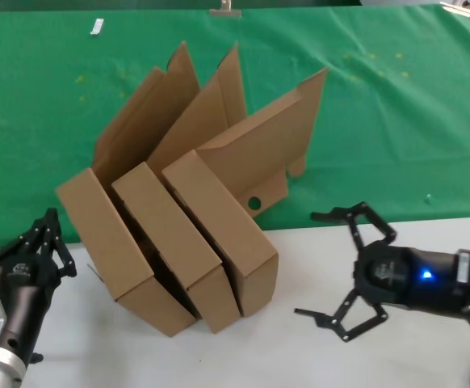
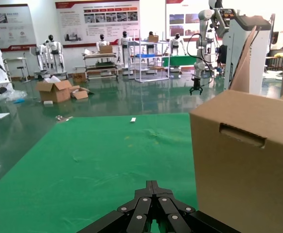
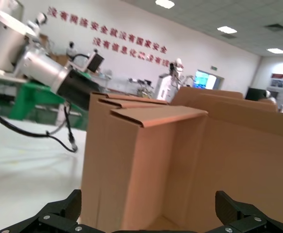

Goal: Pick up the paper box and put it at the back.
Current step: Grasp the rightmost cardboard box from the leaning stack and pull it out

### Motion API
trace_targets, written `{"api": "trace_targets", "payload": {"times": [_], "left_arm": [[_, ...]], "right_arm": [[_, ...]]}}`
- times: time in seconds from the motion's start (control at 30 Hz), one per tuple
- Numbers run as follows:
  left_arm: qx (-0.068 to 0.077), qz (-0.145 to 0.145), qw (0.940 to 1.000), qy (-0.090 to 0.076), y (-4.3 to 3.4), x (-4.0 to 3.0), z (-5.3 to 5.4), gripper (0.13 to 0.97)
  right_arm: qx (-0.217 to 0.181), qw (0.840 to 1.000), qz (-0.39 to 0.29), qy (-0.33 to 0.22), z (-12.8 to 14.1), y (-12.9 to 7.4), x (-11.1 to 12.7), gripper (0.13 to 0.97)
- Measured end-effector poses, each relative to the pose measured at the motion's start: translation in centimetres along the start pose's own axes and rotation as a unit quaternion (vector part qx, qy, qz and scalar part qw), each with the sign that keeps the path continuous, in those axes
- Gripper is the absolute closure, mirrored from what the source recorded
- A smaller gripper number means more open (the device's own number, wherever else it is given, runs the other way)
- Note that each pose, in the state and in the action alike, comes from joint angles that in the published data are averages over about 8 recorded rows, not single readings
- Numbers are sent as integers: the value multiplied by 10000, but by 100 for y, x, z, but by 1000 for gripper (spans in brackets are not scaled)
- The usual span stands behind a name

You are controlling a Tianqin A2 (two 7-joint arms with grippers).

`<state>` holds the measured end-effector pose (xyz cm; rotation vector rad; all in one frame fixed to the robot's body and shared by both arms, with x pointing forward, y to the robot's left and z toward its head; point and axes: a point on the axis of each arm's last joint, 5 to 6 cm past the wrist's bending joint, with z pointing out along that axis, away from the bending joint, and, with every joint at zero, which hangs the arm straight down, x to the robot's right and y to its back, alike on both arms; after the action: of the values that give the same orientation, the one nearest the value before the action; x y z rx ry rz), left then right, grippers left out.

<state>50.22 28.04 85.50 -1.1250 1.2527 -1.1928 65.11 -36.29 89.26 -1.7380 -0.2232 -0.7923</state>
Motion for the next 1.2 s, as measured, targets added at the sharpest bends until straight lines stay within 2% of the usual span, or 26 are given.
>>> {"api": "trace_targets", "payload": {"times": [0.23, 0.5, 0.9, 1.2], "left_arm": [[0, 0, 10000, 0, 0, 0, 0, 952], [0, -3, 10000, 0, 0, 0, 0, 952], [0, 0, 10000, 0, 0, 0, 0, 952], [0, 0, 10000, 0, 0, 0, 0, 953]], "right_arm": [[167, 9993, 96, -326, 259, 43, 35, 130], [190, 9980, 162, -573, 413, 28, 42, 130], [91, 9964, 306, -779, 438, 39, 16, 163], [85, 9960, 395, -794, 444, 63, -33, 263]]}}
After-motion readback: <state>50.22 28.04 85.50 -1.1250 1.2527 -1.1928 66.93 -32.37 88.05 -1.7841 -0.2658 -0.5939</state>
